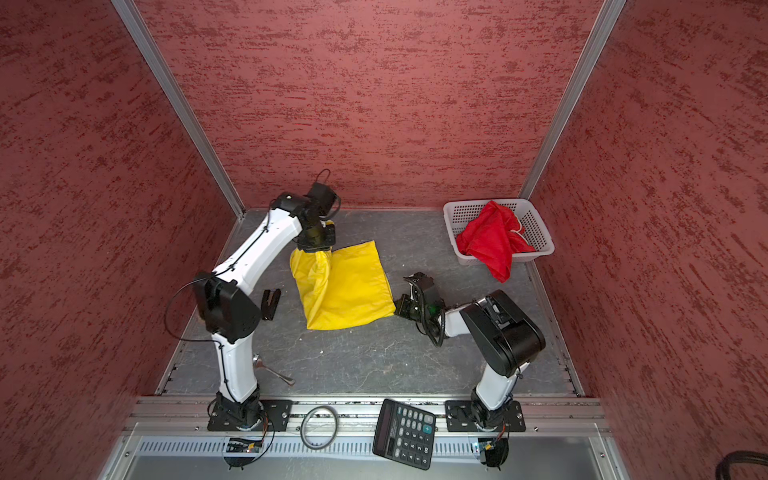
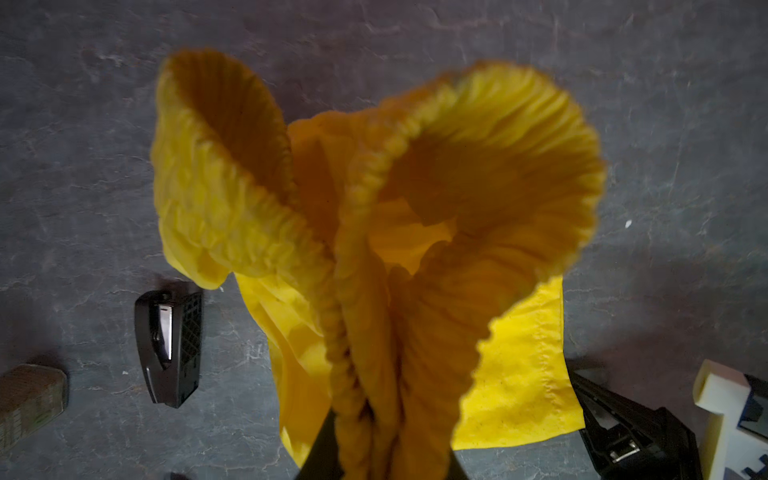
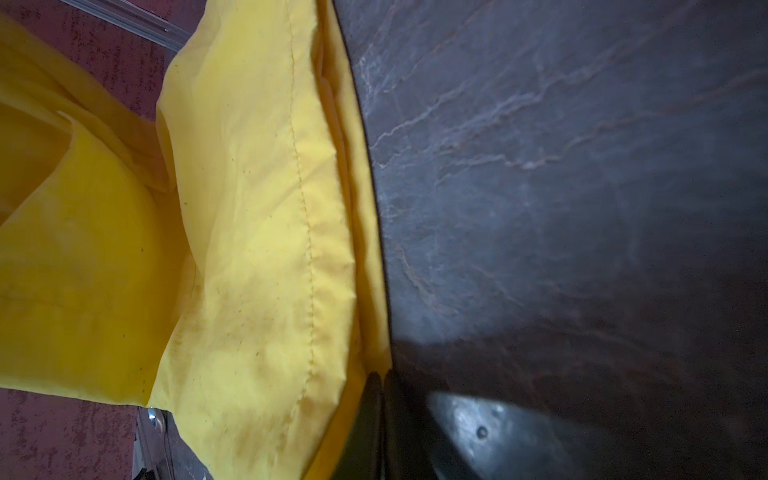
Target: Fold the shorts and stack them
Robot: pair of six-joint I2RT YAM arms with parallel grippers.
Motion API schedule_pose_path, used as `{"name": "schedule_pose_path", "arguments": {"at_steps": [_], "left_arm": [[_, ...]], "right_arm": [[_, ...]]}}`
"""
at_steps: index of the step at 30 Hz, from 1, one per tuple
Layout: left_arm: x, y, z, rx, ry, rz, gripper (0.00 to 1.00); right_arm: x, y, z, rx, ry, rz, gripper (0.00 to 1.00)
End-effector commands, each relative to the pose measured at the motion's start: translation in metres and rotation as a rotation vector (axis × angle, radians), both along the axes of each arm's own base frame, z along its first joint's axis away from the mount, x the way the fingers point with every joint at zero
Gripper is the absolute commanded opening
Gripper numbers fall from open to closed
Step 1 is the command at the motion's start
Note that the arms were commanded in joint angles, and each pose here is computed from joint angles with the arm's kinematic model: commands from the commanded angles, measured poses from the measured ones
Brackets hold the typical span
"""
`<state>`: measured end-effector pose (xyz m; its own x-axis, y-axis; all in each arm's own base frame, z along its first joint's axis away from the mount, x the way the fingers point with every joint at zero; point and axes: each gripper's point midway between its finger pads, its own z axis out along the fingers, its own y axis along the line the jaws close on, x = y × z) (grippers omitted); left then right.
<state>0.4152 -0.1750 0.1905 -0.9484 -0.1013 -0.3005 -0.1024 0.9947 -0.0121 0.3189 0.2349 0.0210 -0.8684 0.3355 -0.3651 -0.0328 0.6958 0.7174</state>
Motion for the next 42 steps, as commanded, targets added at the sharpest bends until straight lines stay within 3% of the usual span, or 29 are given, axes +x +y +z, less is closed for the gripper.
{"name": "schedule_pose_path", "arguments": {"at_steps": [1,9,23,24,27,28,36,39,42], "left_arm": [[-0.004,-0.015,-0.009,0.096,0.046,-0.039,0.22],[-0.008,-0.069,-0.035,0.086,0.105,-0.107,0.24],[-0.032,-0.144,-0.096,-0.059,0.202,-0.111,0.29],[-0.034,-0.149,-0.102,-0.070,0.211,-0.111,0.32],[-0.041,-0.165,-0.118,-0.116,0.245,-0.109,0.73],[-0.044,-0.168,-0.124,-0.130,0.260,-0.102,0.79],[-0.044,-0.189,-0.131,-0.225,0.274,-0.090,0.93],[-0.041,-0.203,-0.115,-0.312,0.258,-0.099,1.00],[-0.038,-0.215,-0.089,-0.408,0.225,-0.114,0.99]], "right_arm": [[-0.016,-0.012,-0.029,-0.029,0.088,-0.034,0.08],[-0.012,-0.008,-0.035,-0.029,0.080,-0.018,0.08],[-0.014,-0.002,-0.045,0.008,0.104,0.007,0.09],[-0.014,-0.003,-0.046,0.008,0.107,0.007,0.09],[-0.014,-0.006,-0.048,0.010,0.116,-0.003,0.09],[-0.015,-0.010,-0.050,0.007,0.127,-0.015,0.08],[-0.040,-0.072,-0.051,0.009,0.191,-0.178,0.11],[-0.047,-0.088,-0.044,-0.012,0.188,-0.206,0.14],[-0.044,-0.096,-0.026,-0.062,0.146,-0.218,0.17]]}}
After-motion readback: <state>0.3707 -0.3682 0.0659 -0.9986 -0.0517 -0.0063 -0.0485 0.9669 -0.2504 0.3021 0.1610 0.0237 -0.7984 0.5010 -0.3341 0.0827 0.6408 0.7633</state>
